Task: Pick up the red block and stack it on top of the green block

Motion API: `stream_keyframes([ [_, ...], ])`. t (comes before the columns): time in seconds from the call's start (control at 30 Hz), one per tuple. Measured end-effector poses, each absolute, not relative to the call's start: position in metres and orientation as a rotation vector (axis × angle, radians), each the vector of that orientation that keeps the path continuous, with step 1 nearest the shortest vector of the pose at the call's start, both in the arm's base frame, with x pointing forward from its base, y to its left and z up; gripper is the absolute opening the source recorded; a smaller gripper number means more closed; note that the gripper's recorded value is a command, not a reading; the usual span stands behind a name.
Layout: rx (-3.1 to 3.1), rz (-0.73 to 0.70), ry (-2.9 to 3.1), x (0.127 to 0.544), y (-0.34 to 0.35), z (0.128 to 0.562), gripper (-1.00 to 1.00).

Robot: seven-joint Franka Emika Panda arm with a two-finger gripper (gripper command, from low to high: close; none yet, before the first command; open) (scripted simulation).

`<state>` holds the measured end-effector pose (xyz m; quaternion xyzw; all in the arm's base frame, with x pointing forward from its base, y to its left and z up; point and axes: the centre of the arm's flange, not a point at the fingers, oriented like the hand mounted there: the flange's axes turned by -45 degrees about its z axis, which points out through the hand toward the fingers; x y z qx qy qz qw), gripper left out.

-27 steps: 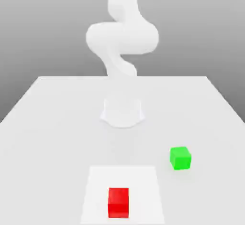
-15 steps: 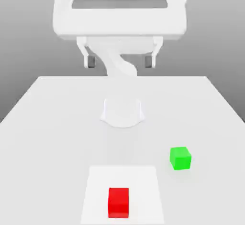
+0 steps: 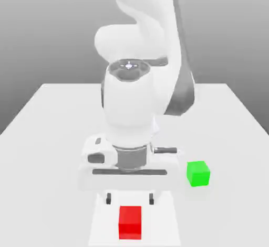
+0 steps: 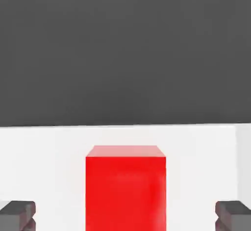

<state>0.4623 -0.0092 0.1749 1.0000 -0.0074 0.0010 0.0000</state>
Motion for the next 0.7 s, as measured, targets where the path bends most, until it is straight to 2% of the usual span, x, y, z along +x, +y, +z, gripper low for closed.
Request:
stream_keyframes([
  [0.03,3.141,0.002,-0.023,0.462,-0.009,0.162,0.00],
  [0.07,3.141,0.001,-0.023,0.461,-0.009,0.151,-1.00],
  [0.3,3.141,0.000,-0.023,0.461,-0.009,0.149,-1.00],
  [0.47,3.142,0.000,-0.007,0.460,-0.007,0.201,-1.00],
  [0.57,3.138,0.000,0.302,0.437,0.041,0.220,-1.00],
  [0.7,3.038,0.000,0.869,0.383,0.122,0.235,-1.00],
])
